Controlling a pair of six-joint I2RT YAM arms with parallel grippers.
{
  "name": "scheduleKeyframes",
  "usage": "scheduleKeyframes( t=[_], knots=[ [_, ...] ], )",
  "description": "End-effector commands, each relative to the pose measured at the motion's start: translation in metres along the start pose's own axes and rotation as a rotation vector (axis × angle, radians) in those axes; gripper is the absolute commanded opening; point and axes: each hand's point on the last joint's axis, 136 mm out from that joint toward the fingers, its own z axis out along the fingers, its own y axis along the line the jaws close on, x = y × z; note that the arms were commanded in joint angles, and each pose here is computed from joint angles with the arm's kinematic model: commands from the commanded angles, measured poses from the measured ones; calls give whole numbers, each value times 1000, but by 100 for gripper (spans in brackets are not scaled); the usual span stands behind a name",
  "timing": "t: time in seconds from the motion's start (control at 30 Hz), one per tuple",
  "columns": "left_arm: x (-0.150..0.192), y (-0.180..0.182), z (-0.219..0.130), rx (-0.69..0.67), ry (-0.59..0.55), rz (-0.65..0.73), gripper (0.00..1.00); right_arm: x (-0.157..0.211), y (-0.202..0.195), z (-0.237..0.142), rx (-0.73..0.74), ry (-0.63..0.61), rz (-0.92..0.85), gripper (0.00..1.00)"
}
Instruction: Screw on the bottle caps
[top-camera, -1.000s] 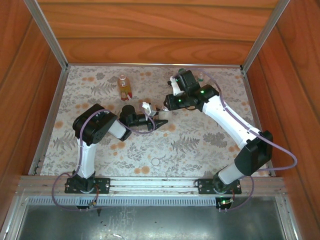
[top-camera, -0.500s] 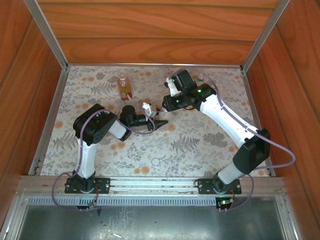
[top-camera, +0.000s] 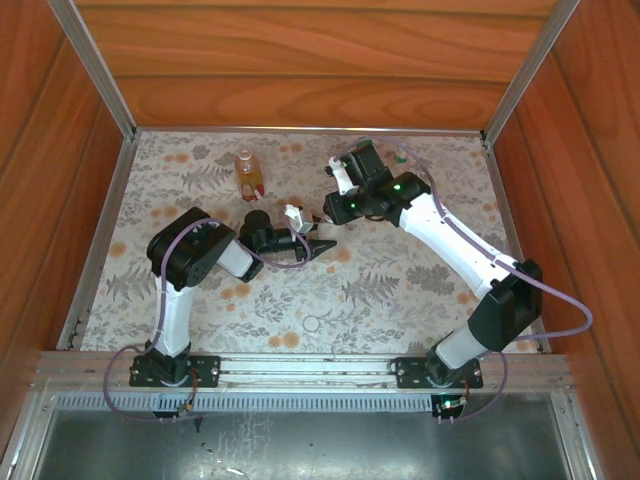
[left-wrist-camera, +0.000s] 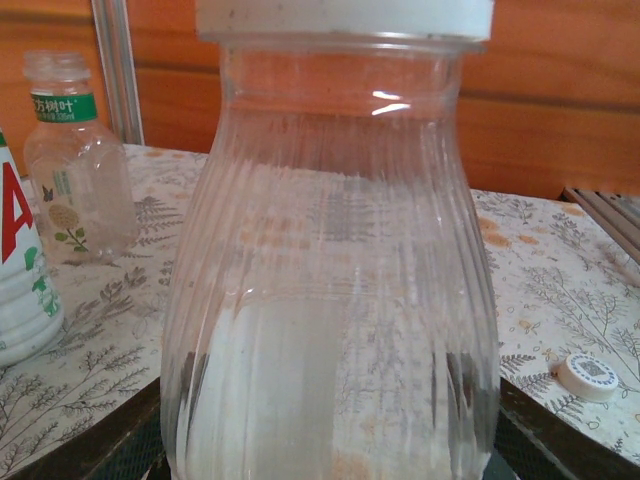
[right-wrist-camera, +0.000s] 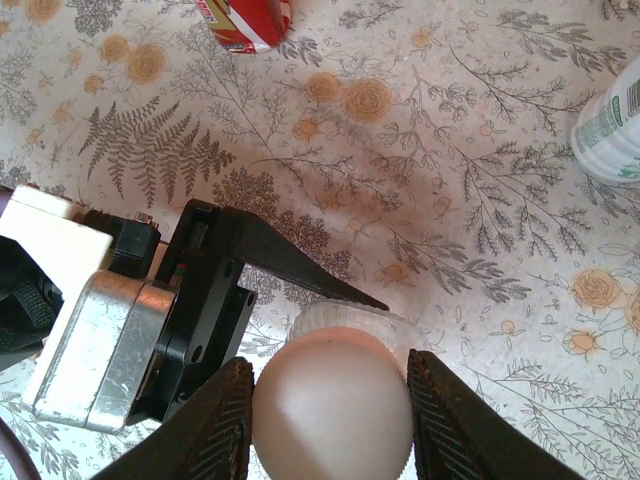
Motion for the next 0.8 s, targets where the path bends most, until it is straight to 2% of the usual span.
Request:
scheduleKeyframes(
  t=[0.0, 0.2, 0.53, 0.77],
  knots=[
    [1, -2, 5, 23, -6, -7, 62, 31, 2, 9, 3, 109, 50, 42],
    [2, -2, 4, 21, -4, -10, 62, 28, -6, 1, 48, 77, 97, 42],
    [2, -2, 5, 21, -6, -13, 62, 26, 1, 3, 0, 44, 73, 44],
    [2, -3, 5, 30, -4, -7, 62, 20, -2, 4, 24, 59, 82, 40]
  ],
)
